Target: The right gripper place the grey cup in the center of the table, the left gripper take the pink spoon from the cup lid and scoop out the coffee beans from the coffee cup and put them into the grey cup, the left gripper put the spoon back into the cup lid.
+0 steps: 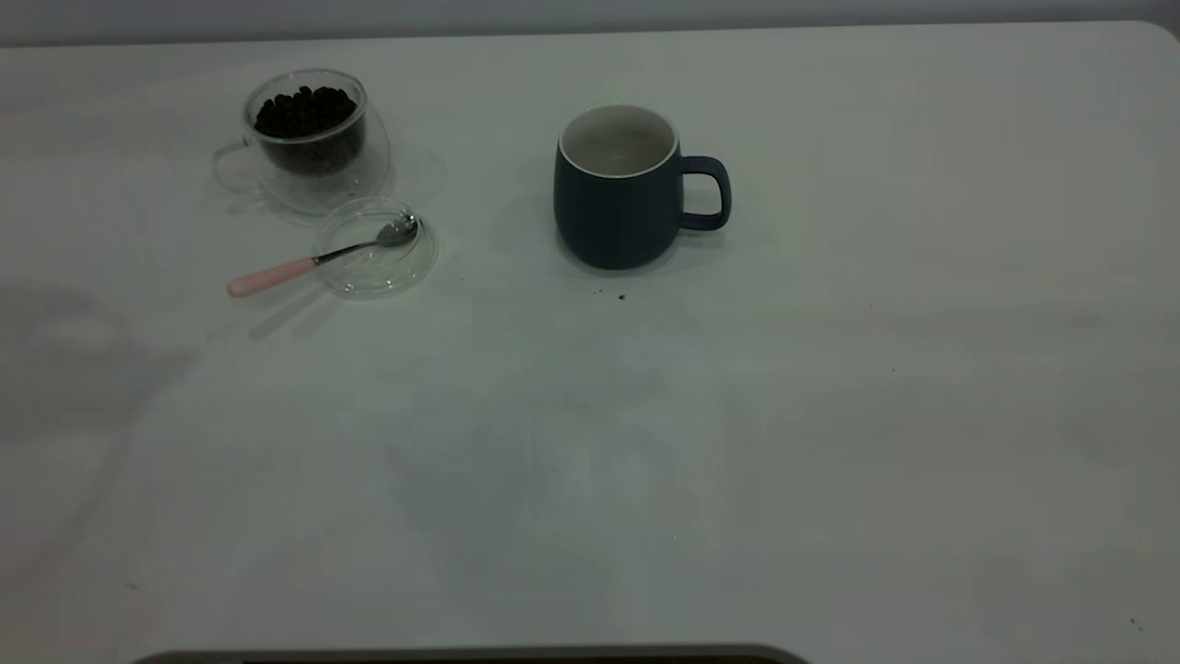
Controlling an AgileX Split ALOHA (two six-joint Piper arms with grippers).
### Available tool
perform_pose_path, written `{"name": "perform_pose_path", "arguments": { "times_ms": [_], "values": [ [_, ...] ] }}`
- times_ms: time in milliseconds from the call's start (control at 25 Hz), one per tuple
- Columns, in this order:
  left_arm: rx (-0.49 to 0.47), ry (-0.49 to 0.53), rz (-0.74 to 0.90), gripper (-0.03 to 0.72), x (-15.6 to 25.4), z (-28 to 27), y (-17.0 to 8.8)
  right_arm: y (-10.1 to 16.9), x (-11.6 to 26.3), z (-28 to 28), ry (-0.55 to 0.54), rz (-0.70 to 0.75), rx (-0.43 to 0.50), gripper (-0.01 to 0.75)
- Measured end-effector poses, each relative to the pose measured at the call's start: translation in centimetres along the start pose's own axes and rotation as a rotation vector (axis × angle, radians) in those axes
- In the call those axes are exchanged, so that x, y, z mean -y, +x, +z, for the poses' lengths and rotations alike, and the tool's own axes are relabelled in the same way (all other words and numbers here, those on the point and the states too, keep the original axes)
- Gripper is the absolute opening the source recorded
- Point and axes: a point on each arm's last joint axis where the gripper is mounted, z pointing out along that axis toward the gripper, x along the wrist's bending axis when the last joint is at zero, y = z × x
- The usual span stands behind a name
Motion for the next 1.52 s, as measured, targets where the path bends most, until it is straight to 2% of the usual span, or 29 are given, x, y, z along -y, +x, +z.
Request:
{"name": "perform_pose_path", "arguments": {
  "times_ms": [120,240,360,520,760,1000,1160,1520],
  "values": [
    [-0.172,-0.008,-0.002,0.463,2.5,-3.6,-2.2,0.0,0.0,0.0,0.0,0.0,0.0,0.486],
    [-0.306,-0.081,-0.01,0.454,4.7,-6.3,-4.5,0.0,0.0,0.0,0.0,0.0,0.0,0.486],
    [-0.362,-0.132,0.02,0.447,6.7,-7.6,-6.6,0.0,0.0,0.0,0.0,0.0,0.0,0.486],
    [-0.401,-0.147,0.103,0.447,10.2,-7.9,-8.2,0.0,0.0,0.0,0.0,0.0,0.0,0.486],
    [-0.475,-0.087,0.199,0.446,16.9,-5.9,-7.2,0.0,0.0,0.0,0.0,0.0,0.0,0.486],
    [-0.517,-0.013,0.172,0.446,22.8,-2.0,-3.9,0.0,0.0,0.0,0.0,0.0,0.0,0.486],
    [-0.562,-0.079,0.166,0.446,24.0,-2.1,-3.4,0.0,0.0,0.0,0.0,0.0,0.0,0.486],
    [-0.57,-0.169,0.159,0.446,24.9,-2.5,-3.7,0.0,0.0,0.0,0.0,0.0,-0.001,0.486]
  ]
}}
